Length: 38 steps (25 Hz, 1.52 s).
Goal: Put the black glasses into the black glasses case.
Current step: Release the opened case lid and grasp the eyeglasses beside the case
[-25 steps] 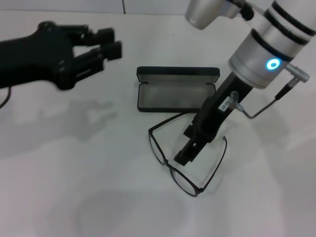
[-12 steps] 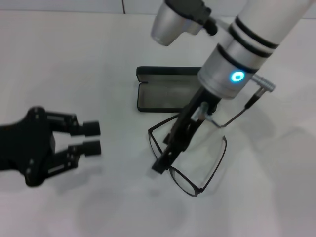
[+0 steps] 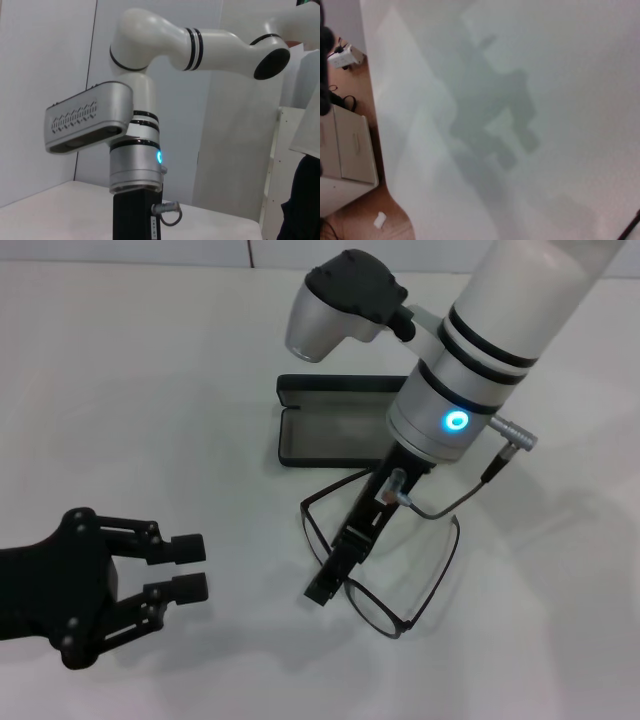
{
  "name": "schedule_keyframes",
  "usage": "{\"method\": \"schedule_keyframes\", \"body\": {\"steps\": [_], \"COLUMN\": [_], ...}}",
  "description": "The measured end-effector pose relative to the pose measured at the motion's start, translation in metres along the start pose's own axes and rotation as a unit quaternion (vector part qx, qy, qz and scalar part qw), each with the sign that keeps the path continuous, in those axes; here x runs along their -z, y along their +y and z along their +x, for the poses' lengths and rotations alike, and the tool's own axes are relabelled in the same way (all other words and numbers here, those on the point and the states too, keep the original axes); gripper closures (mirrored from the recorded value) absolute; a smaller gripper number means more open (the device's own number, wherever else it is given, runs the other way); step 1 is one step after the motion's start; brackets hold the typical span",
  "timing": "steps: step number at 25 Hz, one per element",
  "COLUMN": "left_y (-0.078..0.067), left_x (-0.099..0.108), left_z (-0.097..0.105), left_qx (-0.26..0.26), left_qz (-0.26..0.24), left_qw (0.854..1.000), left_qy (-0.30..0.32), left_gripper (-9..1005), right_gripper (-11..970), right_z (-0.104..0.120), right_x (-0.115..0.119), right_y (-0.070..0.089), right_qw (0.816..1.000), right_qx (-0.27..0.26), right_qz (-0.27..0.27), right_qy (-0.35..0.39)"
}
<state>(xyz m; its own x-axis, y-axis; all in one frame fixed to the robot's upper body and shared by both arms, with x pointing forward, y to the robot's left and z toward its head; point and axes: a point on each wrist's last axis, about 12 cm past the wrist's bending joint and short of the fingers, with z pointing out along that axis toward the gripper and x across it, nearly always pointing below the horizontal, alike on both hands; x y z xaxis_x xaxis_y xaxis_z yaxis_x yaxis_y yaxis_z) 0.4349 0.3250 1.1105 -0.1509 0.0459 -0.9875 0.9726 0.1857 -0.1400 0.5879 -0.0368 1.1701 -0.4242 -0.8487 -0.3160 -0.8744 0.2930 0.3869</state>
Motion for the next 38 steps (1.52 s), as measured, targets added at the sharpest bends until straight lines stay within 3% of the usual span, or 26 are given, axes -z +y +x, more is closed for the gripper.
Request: {"method": "schedule_keyframes", "body": {"steps": [14,22,33,38], "left_y": [0.008,0.009,0.005,0.005], "left_x": [-0.012,-0.014,-0.015,-0.015], "left_z": [0.003,0.004,0.007,0.008], "left_qx": [-0.003,-0.002,0.000,0.001], "left_qz": [0.014,0.013,0.010,0.010], "left_qw": [1.000,1.000,1.000,0.999], "left_qy": [-0.020,-0.024,-0.028,-0.030], "left_gripper": [723,723,723,723], "right_gripper": [142,314,356,448], "right_z": [0.018,0.024,0.024,0.025], "right_x": [-0.013,-0.020,-0.026,-0.027], "right_y": [-0.011,-0.011,-0.011,-0.010], "right_qw": [1.000,1.000,0.999,0.999], "right_qx": [-0.023,-0.022,-0.012,-0.014], "right_qz": [0.012,0.010,0.017,0.012], "right_qy": [-0.007,-0.011,-0.029,-0.034]}}
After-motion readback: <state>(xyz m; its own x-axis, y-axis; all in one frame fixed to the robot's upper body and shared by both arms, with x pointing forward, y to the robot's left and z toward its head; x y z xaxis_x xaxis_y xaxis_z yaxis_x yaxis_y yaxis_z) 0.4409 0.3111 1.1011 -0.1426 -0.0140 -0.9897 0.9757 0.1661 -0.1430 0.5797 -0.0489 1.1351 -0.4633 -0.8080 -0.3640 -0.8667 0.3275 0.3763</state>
